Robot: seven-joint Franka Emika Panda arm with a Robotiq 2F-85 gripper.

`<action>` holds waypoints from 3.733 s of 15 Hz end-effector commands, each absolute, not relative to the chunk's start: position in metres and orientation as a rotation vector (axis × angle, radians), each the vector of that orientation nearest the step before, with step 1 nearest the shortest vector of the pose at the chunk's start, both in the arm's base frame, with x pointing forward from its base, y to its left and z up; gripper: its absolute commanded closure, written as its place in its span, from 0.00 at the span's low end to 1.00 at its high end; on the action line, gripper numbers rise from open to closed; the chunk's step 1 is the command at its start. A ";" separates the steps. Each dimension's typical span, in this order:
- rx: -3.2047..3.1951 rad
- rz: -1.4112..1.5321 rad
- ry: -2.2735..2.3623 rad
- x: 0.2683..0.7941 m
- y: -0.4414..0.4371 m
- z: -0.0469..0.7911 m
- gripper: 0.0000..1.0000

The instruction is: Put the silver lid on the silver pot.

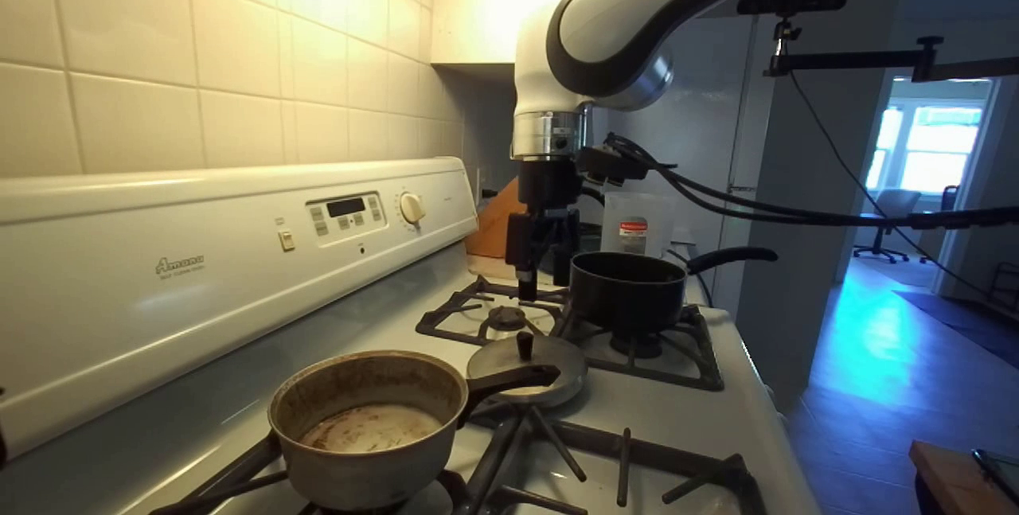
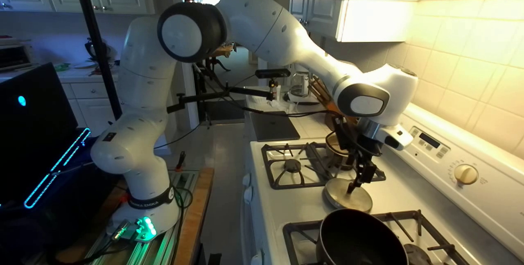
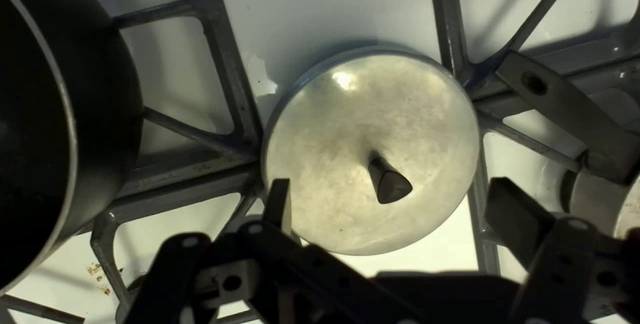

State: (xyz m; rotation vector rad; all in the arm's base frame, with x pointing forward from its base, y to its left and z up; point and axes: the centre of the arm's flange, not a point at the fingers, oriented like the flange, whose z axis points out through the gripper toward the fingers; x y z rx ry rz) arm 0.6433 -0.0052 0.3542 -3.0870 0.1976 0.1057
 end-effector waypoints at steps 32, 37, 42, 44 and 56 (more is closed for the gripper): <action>-3.213 0.179 0.312 0.679 0.026 0.294 0.93; -3.241 0.146 0.256 0.672 0.033 0.304 0.94; -3.241 0.114 0.194 0.650 0.043 0.354 0.94; -3.224 0.112 0.157 0.646 0.041 0.375 0.94; -3.073 0.162 -0.202 0.667 0.061 0.456 0.94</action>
